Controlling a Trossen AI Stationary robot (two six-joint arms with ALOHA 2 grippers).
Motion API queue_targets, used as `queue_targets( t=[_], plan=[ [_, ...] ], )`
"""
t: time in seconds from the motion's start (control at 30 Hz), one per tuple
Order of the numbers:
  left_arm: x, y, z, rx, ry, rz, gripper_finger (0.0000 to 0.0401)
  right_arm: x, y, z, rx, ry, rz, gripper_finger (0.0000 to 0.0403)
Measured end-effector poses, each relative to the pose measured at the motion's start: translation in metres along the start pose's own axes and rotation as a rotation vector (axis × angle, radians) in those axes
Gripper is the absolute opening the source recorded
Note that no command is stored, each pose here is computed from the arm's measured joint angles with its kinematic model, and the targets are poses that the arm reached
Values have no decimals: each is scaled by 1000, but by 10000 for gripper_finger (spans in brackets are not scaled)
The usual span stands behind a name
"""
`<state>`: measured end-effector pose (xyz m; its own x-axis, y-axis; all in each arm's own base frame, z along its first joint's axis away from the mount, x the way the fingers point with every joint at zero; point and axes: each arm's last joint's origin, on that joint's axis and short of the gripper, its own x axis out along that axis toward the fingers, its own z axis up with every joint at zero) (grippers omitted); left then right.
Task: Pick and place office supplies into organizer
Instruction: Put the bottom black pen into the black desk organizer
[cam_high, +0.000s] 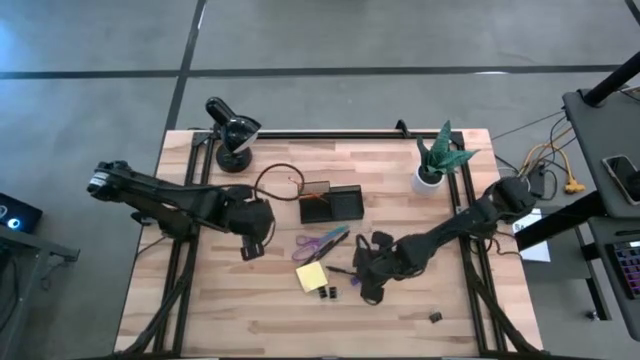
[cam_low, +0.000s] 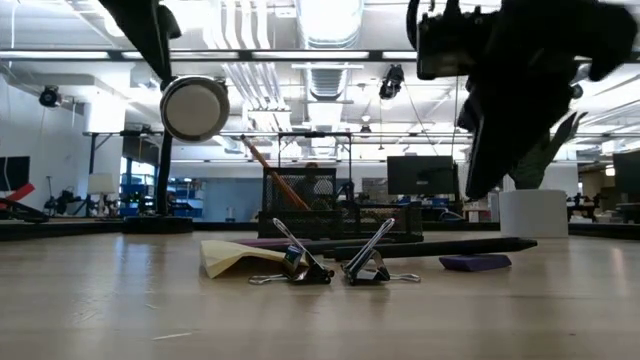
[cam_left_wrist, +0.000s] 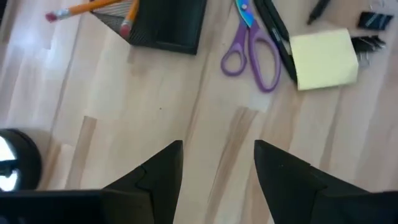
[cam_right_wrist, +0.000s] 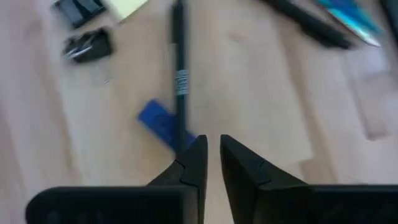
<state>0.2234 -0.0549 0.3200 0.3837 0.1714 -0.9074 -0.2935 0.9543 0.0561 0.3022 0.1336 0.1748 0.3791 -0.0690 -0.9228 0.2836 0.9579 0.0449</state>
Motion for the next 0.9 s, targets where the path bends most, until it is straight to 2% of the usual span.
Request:
queue_targets(
  t=[0.2,0.47,0.7,0.9],
  plan=[
    [17,2,-17,-61,-55,-4,180,12,22,23,-48,-6,29,93],
    [34,2,-26,-41,-83,-17,180,34,37,33,-29,93,-43,144],
    [37,4,-30,17,-87,-15,180,46,47,45,-9,101,-51,161],
    [36,4,-30,49,-88,-14,180,57,41,48,29,154,-52,158]
  ],
)
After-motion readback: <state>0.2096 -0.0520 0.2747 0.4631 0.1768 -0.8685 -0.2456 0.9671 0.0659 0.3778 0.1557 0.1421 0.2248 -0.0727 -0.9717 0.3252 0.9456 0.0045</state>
